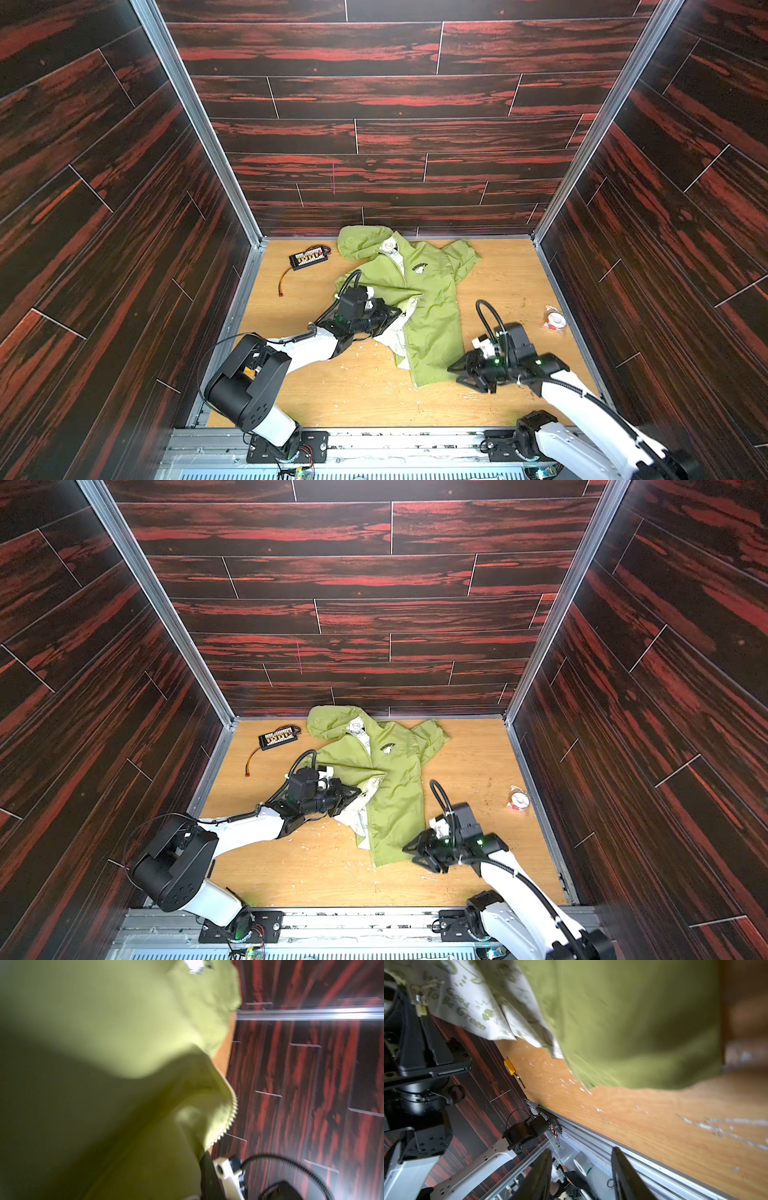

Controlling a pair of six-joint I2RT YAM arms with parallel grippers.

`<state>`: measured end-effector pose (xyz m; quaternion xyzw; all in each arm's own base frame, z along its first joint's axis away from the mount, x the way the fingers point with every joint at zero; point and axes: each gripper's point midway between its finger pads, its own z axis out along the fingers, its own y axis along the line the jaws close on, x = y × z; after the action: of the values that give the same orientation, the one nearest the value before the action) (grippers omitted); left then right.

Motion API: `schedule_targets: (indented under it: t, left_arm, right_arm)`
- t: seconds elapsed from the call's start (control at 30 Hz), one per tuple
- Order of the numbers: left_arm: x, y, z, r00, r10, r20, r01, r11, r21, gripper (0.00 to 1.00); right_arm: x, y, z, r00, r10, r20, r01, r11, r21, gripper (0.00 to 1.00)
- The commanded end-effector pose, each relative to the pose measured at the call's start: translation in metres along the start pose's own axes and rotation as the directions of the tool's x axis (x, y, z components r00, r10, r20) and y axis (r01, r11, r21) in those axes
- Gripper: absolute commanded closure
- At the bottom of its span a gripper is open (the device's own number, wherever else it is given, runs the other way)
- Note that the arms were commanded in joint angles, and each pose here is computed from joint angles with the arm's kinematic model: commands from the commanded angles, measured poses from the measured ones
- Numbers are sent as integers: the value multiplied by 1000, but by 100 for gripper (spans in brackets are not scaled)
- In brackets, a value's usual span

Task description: Zip up the jacket

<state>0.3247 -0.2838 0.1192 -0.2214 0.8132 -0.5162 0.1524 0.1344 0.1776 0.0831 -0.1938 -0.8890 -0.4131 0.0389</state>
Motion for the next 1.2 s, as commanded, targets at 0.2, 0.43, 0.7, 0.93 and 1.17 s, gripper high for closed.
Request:
schedule_targets:
  t: [0.2, 0.43, 0.7, 0.93, 1.17]
  left_arm:
    - [-3, 23, -2, 994, -95, 54, 95, 995, 11, 100]
    - [1, 27, -6, 994, -100, 47, 100, 995, 11, 100]
    - [4, 23, -12, 995, -95, 42, 94, 995, 27, 100]
    - [7, 24, -19, 995, -94, 42, 92, 995, 31, 100]
    - [7, 24, -25, 994, -94, 48, 92, 995, 35, 100]
  right_arm:
    - [0, -33, 16, 990, 125, 66, -124, 992, -18, 44]
    - [-10, -37, 40, 991, 104, 84, -107, 994, 35, 43]
    - [-7, -27, 94, 998, 53, 20, -55, 993, 107, 44]
    - [-3, -14, 127, 999, 5, -38, 1, 989, 150, 49]
    - [-12, -15, 133, 1000, 10, -12, -8, 983, 182, 58]
